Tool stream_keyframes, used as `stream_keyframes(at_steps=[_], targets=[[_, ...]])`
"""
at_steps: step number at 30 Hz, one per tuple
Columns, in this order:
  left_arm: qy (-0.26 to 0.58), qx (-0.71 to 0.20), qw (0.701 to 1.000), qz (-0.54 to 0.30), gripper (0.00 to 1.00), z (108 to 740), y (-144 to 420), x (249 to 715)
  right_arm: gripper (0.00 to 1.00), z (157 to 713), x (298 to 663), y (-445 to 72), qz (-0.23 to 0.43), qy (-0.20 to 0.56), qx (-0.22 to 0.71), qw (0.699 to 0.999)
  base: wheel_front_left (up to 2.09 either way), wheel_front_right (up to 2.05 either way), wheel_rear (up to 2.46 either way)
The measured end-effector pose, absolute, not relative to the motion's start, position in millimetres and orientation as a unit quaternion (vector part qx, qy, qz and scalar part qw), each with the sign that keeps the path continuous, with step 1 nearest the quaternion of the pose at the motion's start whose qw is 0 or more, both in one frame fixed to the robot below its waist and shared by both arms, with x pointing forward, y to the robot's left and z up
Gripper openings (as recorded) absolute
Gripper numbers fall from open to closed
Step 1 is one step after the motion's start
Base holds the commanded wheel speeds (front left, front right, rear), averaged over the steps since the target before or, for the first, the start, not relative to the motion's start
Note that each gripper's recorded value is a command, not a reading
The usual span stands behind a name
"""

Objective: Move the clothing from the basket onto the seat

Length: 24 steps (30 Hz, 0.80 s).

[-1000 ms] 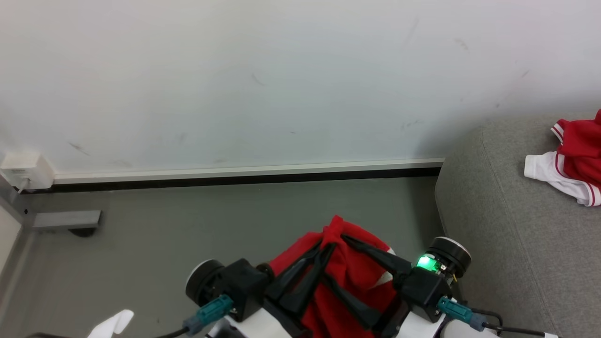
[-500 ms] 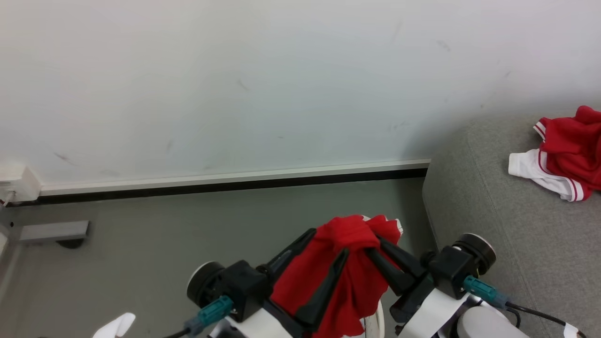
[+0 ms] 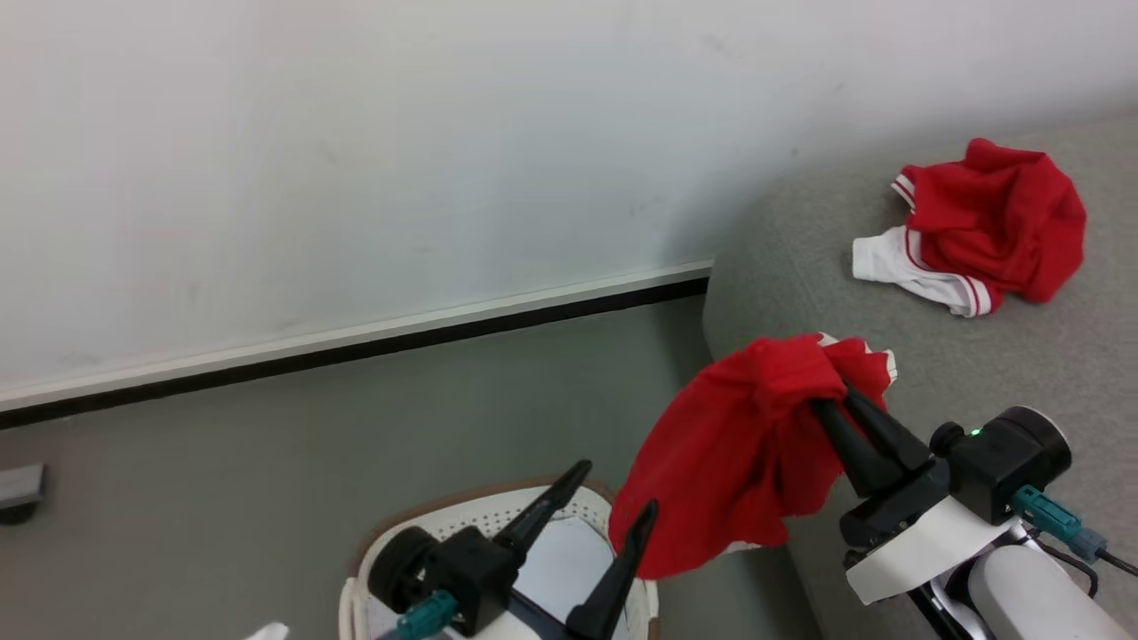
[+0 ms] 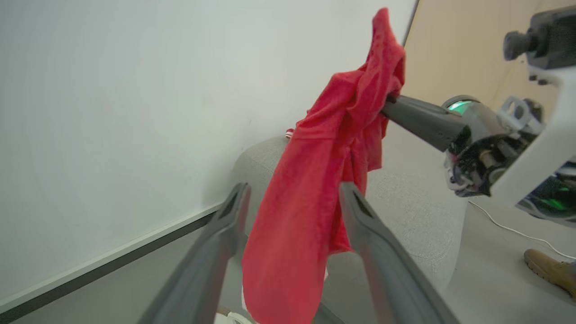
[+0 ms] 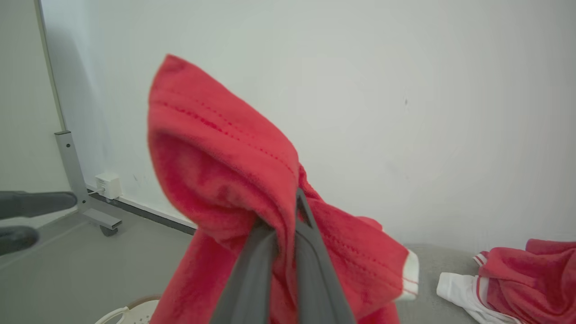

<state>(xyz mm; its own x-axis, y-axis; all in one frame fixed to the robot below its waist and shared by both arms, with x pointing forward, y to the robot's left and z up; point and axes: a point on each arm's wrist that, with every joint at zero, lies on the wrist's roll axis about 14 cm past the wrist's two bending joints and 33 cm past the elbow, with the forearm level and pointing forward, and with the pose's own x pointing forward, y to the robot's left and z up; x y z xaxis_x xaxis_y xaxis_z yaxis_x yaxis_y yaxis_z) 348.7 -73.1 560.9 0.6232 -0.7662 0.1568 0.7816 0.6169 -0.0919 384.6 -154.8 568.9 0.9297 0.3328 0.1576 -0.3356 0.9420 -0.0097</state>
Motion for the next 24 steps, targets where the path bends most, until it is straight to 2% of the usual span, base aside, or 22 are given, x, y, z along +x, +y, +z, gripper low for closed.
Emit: stream_keyframes(at_steps=[11, 19, 24], targets=[[-0.028, -0.097, 0.855, -0.509, 1.00, 542.5, -130.6, 330.7, 0.00, 570.3, 357.9, -232.5, 0.051, -0.081, -0.003, 0.995, 0.00, 0.00, 0.00], [-0.017, -0.102, 0.848, -0.519, 1.00, 532.3, -138.8, 341.0, 0.00, 564.4, 360.2, -257.2, 0.007, -0.073, -0.003, 0.997, 0.00, 0.00, 0.00], [-0.018, -0.104, 0.855, -0.508, 1.00, 528.0, -135.0, 361.1, 0.00, 564.9, 380.8, -277.9, -0.026, -0.075, -0.002, 0.997, 0.00, 0.00, 0.00]])
